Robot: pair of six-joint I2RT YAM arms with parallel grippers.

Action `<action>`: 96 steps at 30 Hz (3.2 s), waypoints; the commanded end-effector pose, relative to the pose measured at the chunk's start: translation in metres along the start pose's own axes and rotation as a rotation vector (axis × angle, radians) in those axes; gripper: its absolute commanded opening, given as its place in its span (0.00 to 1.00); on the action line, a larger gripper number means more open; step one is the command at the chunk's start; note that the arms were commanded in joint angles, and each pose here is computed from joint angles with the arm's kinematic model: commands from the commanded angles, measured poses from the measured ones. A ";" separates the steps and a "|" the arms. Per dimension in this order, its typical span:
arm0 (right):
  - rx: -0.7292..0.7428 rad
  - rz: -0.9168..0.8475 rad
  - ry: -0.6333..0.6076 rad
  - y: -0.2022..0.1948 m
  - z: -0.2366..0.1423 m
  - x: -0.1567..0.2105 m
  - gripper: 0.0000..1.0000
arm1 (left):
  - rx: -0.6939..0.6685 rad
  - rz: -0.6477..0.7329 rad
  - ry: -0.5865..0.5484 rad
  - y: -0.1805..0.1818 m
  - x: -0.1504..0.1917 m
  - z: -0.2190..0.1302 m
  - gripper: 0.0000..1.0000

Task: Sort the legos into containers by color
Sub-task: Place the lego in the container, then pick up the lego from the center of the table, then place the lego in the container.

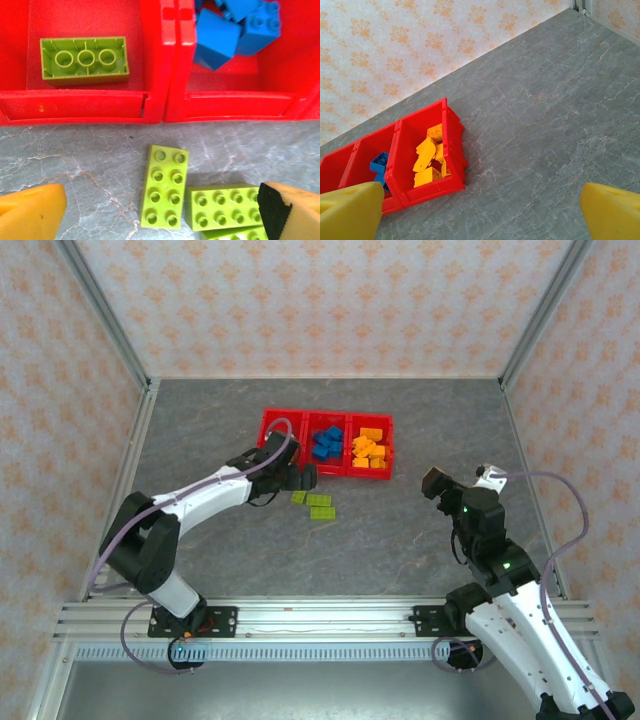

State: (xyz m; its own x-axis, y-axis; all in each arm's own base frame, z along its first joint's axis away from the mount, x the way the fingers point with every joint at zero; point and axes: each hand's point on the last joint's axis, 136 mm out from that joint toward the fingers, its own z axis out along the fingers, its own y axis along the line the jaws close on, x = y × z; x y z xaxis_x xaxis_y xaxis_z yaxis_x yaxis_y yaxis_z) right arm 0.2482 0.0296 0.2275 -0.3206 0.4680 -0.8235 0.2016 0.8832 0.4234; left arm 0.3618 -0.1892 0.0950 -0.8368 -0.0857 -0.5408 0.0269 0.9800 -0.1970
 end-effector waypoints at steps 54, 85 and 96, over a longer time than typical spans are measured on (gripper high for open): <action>0.015 -0.003 -0.019 -0.004 0.001 -0.001 1.00 | -0.184 -0.161 0.073 0.054 0.046 0.052 0.40; 0.031 -0.005 -0.011 -0.006 0.003 0.000 1.00 | -0.214 -0.073 -0.223 0.058 -0.127 -0.021 0.26; 0.030 -0.020 0.010 -0.004 0.007 0.005 1.00 | -0.188 -0.060 -0.187 0.052 -0.144 0.033 0.29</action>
State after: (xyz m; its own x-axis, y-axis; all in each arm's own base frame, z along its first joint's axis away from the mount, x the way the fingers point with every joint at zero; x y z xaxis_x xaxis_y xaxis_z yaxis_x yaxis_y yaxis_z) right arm 0.2503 0.0298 0.2230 -0.3348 0.4616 -0.8215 0.2123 0.8863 0.4115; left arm 0.4863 -0.1289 0.1245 -0.7347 -0.1654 -0.6580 -0.1551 0.9851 -0.0744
